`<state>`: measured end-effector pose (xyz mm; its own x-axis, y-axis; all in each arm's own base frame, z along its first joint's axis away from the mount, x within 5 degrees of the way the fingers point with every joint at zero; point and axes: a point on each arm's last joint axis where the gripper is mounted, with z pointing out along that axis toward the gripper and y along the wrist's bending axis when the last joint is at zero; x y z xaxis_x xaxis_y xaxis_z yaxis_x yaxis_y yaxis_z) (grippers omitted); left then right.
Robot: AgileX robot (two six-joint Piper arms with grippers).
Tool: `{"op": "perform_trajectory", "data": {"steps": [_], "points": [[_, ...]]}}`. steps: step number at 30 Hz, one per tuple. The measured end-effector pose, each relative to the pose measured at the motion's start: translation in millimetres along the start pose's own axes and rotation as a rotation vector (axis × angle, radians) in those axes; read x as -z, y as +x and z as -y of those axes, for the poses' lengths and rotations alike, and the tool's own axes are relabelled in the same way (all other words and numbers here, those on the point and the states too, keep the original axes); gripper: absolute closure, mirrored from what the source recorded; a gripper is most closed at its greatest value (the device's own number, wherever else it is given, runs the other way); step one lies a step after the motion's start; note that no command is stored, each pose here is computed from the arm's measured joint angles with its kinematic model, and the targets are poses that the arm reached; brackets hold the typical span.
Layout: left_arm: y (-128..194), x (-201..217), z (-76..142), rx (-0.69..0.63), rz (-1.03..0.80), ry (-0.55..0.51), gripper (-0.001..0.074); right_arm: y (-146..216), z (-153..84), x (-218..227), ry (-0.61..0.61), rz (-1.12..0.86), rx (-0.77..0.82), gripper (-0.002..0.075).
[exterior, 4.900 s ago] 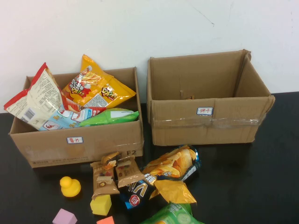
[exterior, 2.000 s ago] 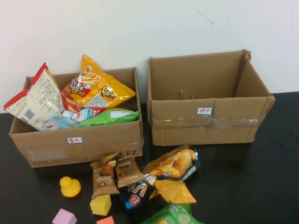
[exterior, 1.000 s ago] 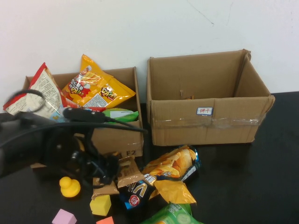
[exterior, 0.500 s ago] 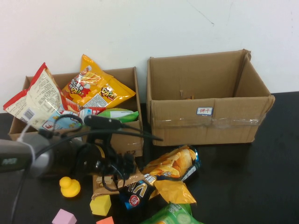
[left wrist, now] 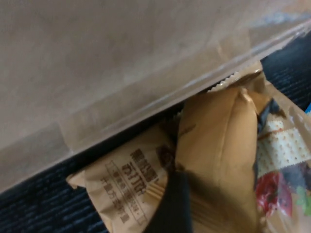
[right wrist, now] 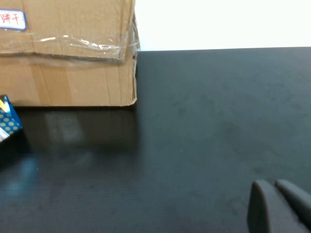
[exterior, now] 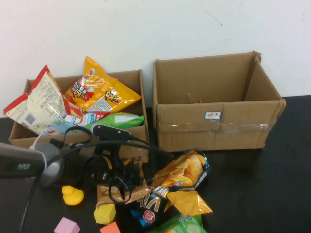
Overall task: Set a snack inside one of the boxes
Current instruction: Pick up the biscuit, then place the biscuit in the biscuit box
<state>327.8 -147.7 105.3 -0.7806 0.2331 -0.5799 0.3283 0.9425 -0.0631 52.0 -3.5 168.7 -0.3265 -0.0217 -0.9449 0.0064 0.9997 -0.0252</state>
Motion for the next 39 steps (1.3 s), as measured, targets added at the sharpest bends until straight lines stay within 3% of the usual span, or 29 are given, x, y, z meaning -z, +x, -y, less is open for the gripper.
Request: {"op": "perform_trajectory", "data": {"steps": [3, 9, 12, 22, 28, 34, 39], "points": [[1, -2, 0, -0.025, -0.004, 0.0, 0.023, 0, 0, 0, 0.0, 0.0, 0.0, 0.0727], [3, 0, -1, -0.086, -0.034, -0.007, 0.0635, 0, 0, 0, 0.0, 0.0, 0.0, 0.0727], [0, 8, -1, -0.099, -0.038, -0.012, 0.0703, 0, 0, 0, 0.0, 0.0, 0.0, 0.0727], [-27, 68, 17, -0.12, 0.065, 0.006, 0.073, 0, 0, 0, 0.0, 0.0, 0.0, 0.0727], [-36, 108, 48, -0.153, 0.169, 0.077, 0.073, 0, 0, 0, 0.0, 0.0, 0.0, 0.0727], [-57, 158, 87, -0.178, 0.465, 0.237, 0.0733, 0, 0, 0, 0.0, 0.0, 0.0, 0.0727], [-102, 168, 85, -0.137, 0.716, 0.282, 0.0734, 0, 0, 0, 0.0, 0.0, 0.0, 0.0727]]}}
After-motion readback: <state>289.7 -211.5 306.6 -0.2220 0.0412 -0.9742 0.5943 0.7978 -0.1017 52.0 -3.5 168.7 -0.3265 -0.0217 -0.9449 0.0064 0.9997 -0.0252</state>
